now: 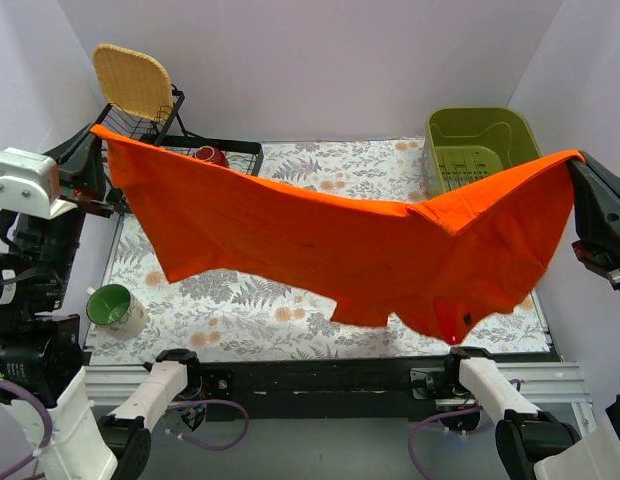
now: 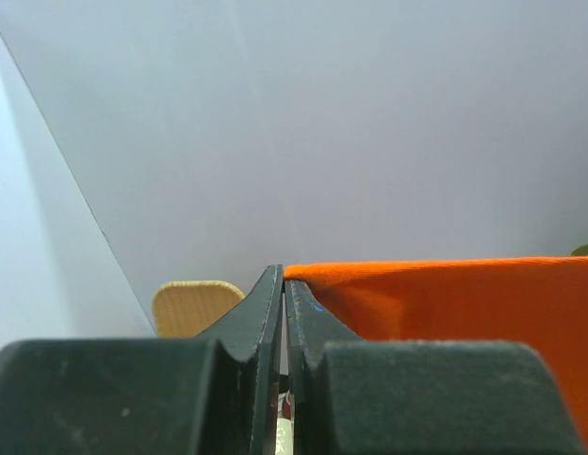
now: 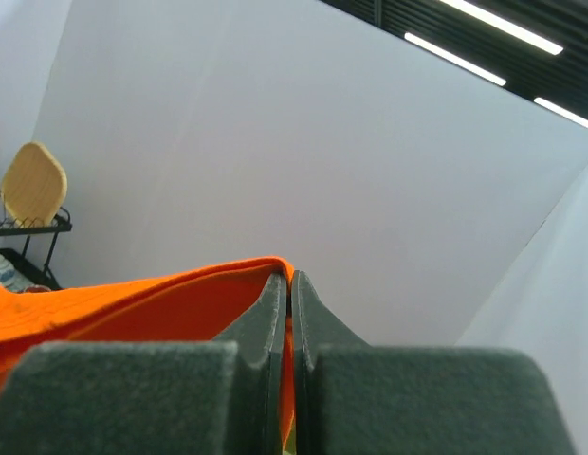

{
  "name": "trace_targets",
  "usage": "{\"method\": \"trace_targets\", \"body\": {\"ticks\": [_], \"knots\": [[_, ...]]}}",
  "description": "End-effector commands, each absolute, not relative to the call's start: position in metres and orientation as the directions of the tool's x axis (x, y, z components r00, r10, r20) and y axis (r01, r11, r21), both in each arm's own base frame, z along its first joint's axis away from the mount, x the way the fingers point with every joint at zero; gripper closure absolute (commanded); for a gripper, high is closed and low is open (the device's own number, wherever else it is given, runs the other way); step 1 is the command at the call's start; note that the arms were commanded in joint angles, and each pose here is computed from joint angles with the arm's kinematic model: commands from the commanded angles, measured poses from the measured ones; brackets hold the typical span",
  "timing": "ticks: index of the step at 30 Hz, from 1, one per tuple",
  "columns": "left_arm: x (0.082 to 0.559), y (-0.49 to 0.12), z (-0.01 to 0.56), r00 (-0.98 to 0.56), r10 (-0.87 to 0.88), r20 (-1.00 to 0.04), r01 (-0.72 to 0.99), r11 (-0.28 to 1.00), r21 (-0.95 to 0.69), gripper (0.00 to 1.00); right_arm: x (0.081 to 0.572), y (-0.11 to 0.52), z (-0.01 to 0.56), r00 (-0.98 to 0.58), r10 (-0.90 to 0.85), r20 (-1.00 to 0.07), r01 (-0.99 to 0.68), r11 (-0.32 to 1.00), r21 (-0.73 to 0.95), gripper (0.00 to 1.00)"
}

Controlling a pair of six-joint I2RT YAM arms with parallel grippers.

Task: Roll the t-shirts
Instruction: Flatten out the T-shirt at the center of the board.

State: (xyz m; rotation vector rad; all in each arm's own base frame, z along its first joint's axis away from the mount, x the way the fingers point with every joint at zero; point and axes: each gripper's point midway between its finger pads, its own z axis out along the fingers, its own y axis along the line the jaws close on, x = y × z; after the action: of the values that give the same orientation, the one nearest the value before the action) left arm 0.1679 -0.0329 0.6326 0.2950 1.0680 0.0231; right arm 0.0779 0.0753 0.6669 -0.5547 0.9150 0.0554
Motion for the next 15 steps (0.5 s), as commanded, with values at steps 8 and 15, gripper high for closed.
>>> {"method": "trace_targets", "body": {"ticks": [8, 15], "knots": [[0.254, -0.049, 0.552, 0.231, 0.215, -0.949, 0.257, 0.927, 0.272, 1.00, 0.200, 0.083, 0.602, 0.463, -0.161, -0.872, -0.400, 0.840, -0.367, 0.99], [0.311, -0.076, 0.396, -0.077, 0.217, -0.973, 0.462, 0.873, 0.158, 1.00, 0.284, 0.104, 0.460, 0.140, -0.057, -0.988, -0.605, 0.785, -0.131, 0.99]]}}
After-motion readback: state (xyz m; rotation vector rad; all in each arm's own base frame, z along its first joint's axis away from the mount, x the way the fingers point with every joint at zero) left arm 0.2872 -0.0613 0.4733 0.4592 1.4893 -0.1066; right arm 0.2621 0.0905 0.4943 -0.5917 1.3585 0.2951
